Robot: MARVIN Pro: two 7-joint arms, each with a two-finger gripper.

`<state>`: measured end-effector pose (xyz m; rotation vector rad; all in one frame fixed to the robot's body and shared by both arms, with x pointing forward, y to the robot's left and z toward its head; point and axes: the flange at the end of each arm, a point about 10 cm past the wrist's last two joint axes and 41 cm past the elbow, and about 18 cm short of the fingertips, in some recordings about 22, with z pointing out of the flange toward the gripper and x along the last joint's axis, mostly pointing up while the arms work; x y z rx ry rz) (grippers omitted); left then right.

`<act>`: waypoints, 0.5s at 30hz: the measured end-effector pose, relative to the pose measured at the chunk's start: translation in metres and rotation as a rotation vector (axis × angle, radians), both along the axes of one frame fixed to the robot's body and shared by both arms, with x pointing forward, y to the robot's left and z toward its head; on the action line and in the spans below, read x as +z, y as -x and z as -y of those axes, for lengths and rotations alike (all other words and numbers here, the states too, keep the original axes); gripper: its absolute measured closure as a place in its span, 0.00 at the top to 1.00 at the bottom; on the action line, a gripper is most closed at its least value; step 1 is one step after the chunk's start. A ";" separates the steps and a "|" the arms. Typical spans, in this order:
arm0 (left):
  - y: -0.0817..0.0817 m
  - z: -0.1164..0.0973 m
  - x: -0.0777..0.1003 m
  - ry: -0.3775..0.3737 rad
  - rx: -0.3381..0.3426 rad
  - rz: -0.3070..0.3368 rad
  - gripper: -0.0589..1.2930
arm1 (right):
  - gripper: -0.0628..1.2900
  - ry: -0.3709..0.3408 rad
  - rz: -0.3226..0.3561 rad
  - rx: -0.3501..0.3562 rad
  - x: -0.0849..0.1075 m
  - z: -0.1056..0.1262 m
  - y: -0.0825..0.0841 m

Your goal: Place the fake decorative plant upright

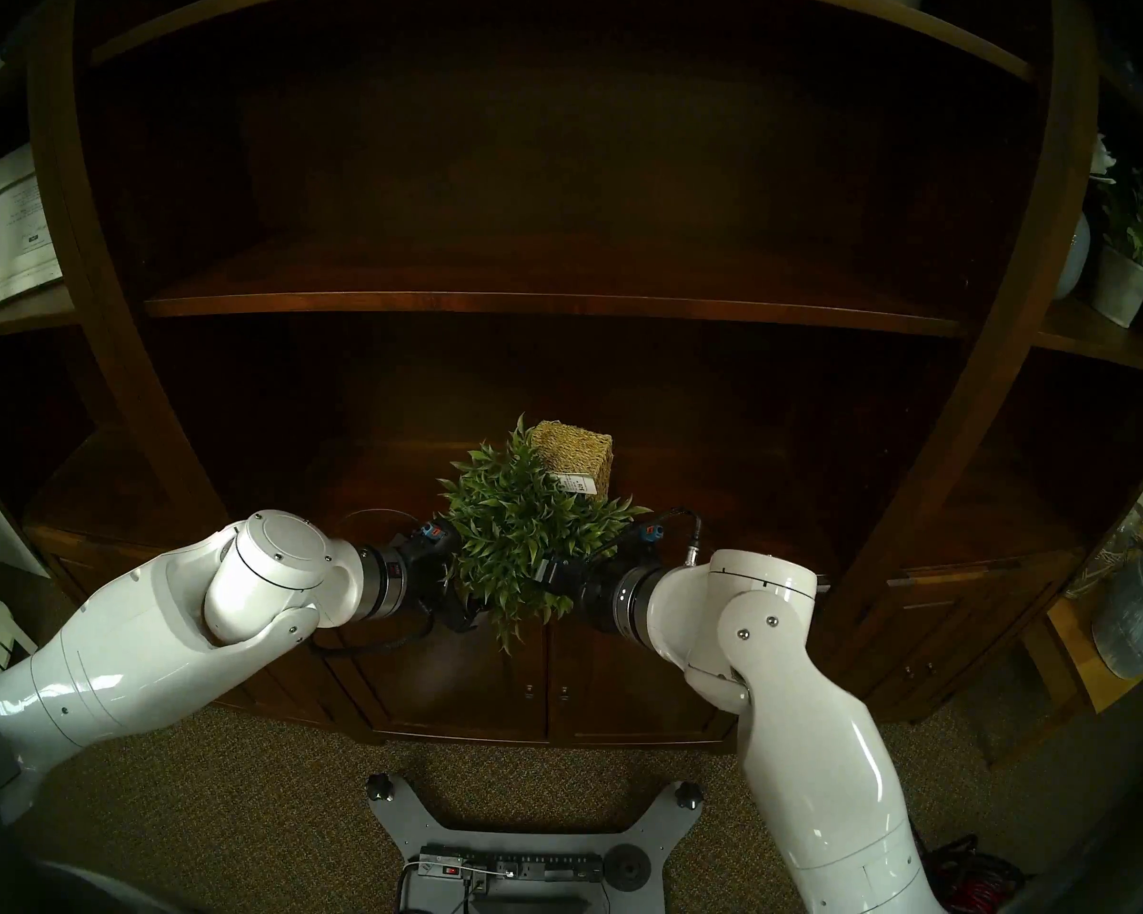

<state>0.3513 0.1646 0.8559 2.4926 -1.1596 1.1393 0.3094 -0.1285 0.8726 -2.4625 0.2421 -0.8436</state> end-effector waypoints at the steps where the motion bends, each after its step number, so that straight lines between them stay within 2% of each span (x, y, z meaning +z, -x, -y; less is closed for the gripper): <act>1: -0.001 0.000 0.000 -0.001 0.003 0.002 0.96 | 0.96 -0.004 0.001 0.001 0.000 0.000 0.000; 15: -0.010 0.006 -0.001 -0.019 0.034 0.028 0.96 | 0.96 -0.114 0.044 -0.002 0.015 0.003 -0.009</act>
